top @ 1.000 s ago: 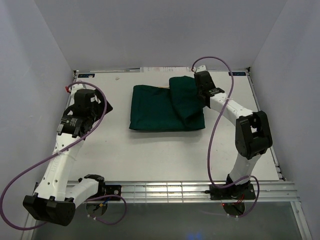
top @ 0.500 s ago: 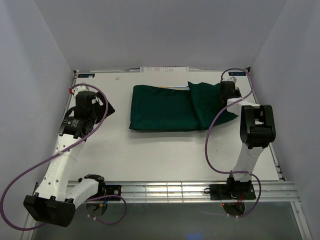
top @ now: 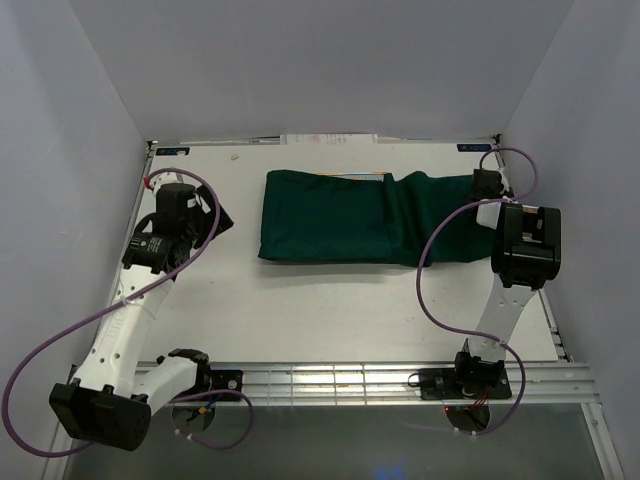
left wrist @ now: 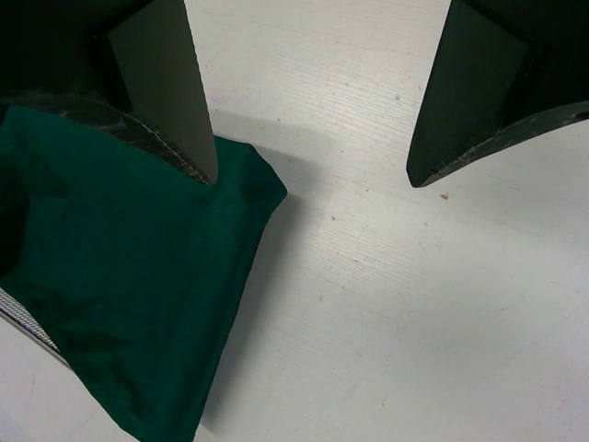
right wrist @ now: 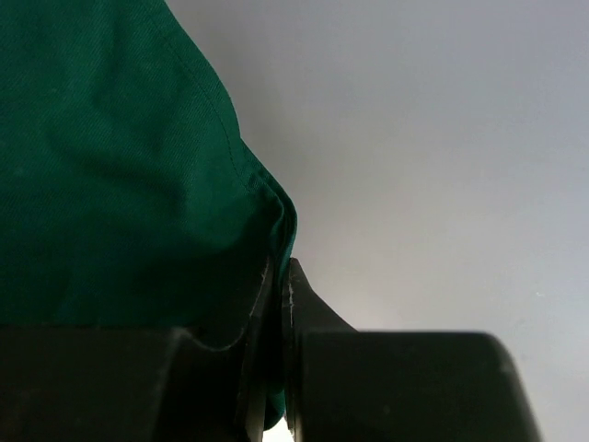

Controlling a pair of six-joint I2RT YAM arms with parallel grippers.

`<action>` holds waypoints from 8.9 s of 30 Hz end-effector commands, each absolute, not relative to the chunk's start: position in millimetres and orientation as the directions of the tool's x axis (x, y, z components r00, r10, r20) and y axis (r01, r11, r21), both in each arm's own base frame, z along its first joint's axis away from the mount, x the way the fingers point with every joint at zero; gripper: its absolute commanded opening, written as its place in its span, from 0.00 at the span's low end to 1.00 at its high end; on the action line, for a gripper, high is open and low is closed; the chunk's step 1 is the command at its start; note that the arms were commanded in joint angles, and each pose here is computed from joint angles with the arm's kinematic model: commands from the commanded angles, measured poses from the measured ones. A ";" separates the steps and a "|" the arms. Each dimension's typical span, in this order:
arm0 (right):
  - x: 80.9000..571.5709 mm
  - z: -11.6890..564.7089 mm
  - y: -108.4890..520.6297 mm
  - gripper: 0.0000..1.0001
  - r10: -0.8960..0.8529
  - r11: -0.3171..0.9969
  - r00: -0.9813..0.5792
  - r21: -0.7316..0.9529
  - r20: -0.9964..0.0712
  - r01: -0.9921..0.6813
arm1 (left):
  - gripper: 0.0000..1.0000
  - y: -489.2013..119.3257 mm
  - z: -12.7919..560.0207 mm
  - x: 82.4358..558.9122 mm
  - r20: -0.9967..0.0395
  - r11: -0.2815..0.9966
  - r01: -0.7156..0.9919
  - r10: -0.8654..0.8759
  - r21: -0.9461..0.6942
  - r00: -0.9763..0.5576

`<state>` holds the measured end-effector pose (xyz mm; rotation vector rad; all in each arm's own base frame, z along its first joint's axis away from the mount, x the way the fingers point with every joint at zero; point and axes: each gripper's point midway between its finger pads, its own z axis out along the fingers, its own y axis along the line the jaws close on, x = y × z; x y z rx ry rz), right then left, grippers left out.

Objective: Open and lay out the surgical kit
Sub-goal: Open the surgical kit at the center of the board.

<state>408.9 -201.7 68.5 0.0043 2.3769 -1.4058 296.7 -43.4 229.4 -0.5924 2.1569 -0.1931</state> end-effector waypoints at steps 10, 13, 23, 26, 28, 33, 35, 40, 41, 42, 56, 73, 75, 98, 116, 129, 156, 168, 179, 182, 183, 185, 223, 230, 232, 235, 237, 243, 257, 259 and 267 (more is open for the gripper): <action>403.7 99.5 -248.5 0.08 -0.079 0.396 -0.917 -0.856 -0.391 0.331 | 0.95 -44.8 218.8 304.0 -0.710 0.883 -0.337 -0.464 -0.327 -0.529; 401.6 97.8 -250.9 0.08 -0.072 0.394 -0.919 -0.857 -0.388 0.332 | 0.95 -45.2 216.6 304.7 -0.706 0.884 -0.338 -0.463 -0.324 -0.535; 399.9 113.0 -253.0 0.37 -0.029 0.390 -0.891 -0.826 -0.453 0.407 | 0.95 -44.5 219.8 308.5 -0.714 0.887 -0.335 -0.456 -0.317 -0.531; 396.9 116.6 -246.8 0.43 0.012 0.424 -0.877 -0.792 -0.479 0.439 | 0.95 -46.7 220.7 310.1 -0.715 0.895 -0.319 -0.442 -0.312 -0.542; 394.3 121.5 -239.5 0.46 0.041 0.453 -0.860 -0.758 -0.508 0.469 | 0.95 -48.4 220.3 311.5 -0.712 0.899 -0.308 -0.434 -0.310 -0.551; 400.0 139.9 -196.8 0.62 0.039 0.576 -0.811 -0.650 -0.584 0.495 | 0.96 -56.2 222.6 315.2 -0.711 0.920 -0.249 -0.392 -0.303 -0.584; 401.4 143.7 -170.4 0.69 0.060 0.632 -0.786 -0.586 -0.615 0.507 | 0.96 -62.6 221.0 316.5 -0.701 0.926 -0.221 -0.377 -0.308 -0.605; 400.5 166.0 -108.0 0.83 0.199 0.815 -0.685 -0.270 -0.701 0.513 | 0.98 -91.6 222.9 320.0 -0.694 0.940 -0.124 -0.319 -0.317 -0.645; 403.2 166.0 -90.3 0.86 0.245 0.855 -0.664 -0.165 -0.706 0.491 | 0.98 -97.1 218.8 323.3 -0.687 0.945 -0.113 -0.303 -0.308 -0.661; 396.8 175.6 -81.0 0.89 0.265 0.871 -0.641 -0.106 -0.720 0.479 | 0.98 -103.5 218.9 325.2 -0.687 0.949 -0.095 -0.286 -0.301 -0.668; 317.0 188.9 -1.1 0.98 0.520 0.853 -0.545 0.360 -0.658 0.379 | 0.98 -321.7 201.0 331.1 -0.791 0.933 0.358 0.247 0.038 -0.560; 266.9 132.4 -25.3 0.97 0.563 0.801 -0.554 0.242 -0.614 0.547 | 0.85 -463.2 139.9 305.3 -0.782 0.714 0.659 0.543 0.236 -0.308; 267.3 129.7 -23.3 0.97 0.566 0.802 -0.563 0.244 -0.603 0.545 | 0.84 -466.2 140.7 309.5 -0.784 0.710 0.657 0.549 0.255 -0.289; 273.2 127.5 -21.1 0.98 0.566 0.805 -0.573 0.250 -0.592 0.538 | 0.67 -468.3 110.9 310.5 -0.708 0.618 0.708 0.665 0.342 -0.239; 278.2 127.5 -17.3 0.98 0.565 0.811 -0.580 0.266 -0.587 0.521 | 0.44 -468.7 124.8 314.7 -0.710 0.617 0.698 0.668 0.363 -0.221; 279.1 128.6 -15.3 0.99 0.561 0.816 -0.579 0.277 -0.591 0.508 | 0.11 -466.1 140.9 319.3 -0.722 0.625 0.685 0.661 0.376 -0.207; 280.3 134.3 -5.7 1.00 0.546 0.834 -0.589 0.315 -0.596 0.453 | 0.00 -244.0 194.1 434.8 -0.614 0.702 0.202 0.701 0.683 -0.363; 278.5 135.6 11.9 1.00 0.500 0.866 -0.619 0.321 -0.606 0.385 | 0.00 -28.0 239.5 472.4 -0.637 0.577 -0.302 0.560 0.759 -0.530; 277.0 140.3 44.7 1.00 0.387 0.918 -0.682 0.328 -0.621 0.222 | 0.00 133.0 208.1 453.7 -0.626 0.381 -0.509 0.314 0.772 -0.714; 278.4 141.2 51.3 1.00 0.357 0.927 -0.691 0.330 -0.628 0.179 | 0.00 167.0 197.9 443.2 -0.630 0.330 -0.548 0.245 0.769 -0.737; 278.8 140.8 52.8 1.00 0.351 0.929 -0.694 0.329 -0.629 0.171 | 0.00 170.3 190.6 442.2 -0.624 0.319 -0.548 0.232 0.773 -0.746; 278.3 141.7 62.2 1.00 0.329 0.930 -0.708 0.345 -0.624 0.127 | 0.00 203.1 186.4 425.8 -0.635 0.259 -0.590 0.154 0.765 -0.757; 271.4 131.0 95.0 1.00 0.226 0.926 -0.774 0.378 -0.592 -0.019 | 0.00 291.0 87.3 324.5 -0.577 0.130 -0.594 -0.146 0.794 -0.804; 272.5 132.3 95.5 0.99 0.221 0.925 -0.772 0.378 -0.596 -0.026 | 0.21 289.7 82.4 323.2 -0.595 0.149 -0.620 -0.185 0.770 -0.782; 273.5 133.7 95.7 0.99 0.222 0.925 -0.769 0.379 -0.599 -0.028 | 0.36 282.6 73.2 326.0 -0.619 0.209 -0.669 -0.262 0.713 -0.741; 274.4 137.0 96.2 0.99 0.220 0.924 -0.763 0.380 -0.607 -0.036 | 0.42 277.1 67.7 333.4 -0.626 0.241 -0.702 -0.326 0.670 -0.709; 274.4 138.9 96.6 0.98 0.216 0.924 -0.758 0.380 -0.615 -0.045 | 0.45 270.4 65.2 330.6 -0.595 0.260 -0.696 -0.374 0.669 -0.711; 275.6 150.7 98.8 0.97 0.212 0.920 -0.733 0.386 -0.647 -0.074 | 0.61 250.6 79.0 330.6 -0.633 0.321 -0.769 -0.439 0.552 -0.638; 306.2 186.7 55.8 0.94 0.212 0.975 -0.638 0.208 -0.741 0.082 | 0.98 172.3 152.4 420.4 -0.700 0.640 -0.768 -0.558 -0.020 -0.447; 316.0 181.9 46.0 0.94 0.222 0.975 -0.640 0.170 -0.736 0.143 | 0.98 167.6 138.3 436.6 -0.669 0.642 -0.764 -0.593 -0.059 -0.447; 352.0 182.3 28.2 0.96 0.261 0.959 -0.638 0.120 -0.724 0.257 | 0.90 153.4 87.2 478.6 -0.592 0.624 -0.770 -0.674 -0.134 -0.443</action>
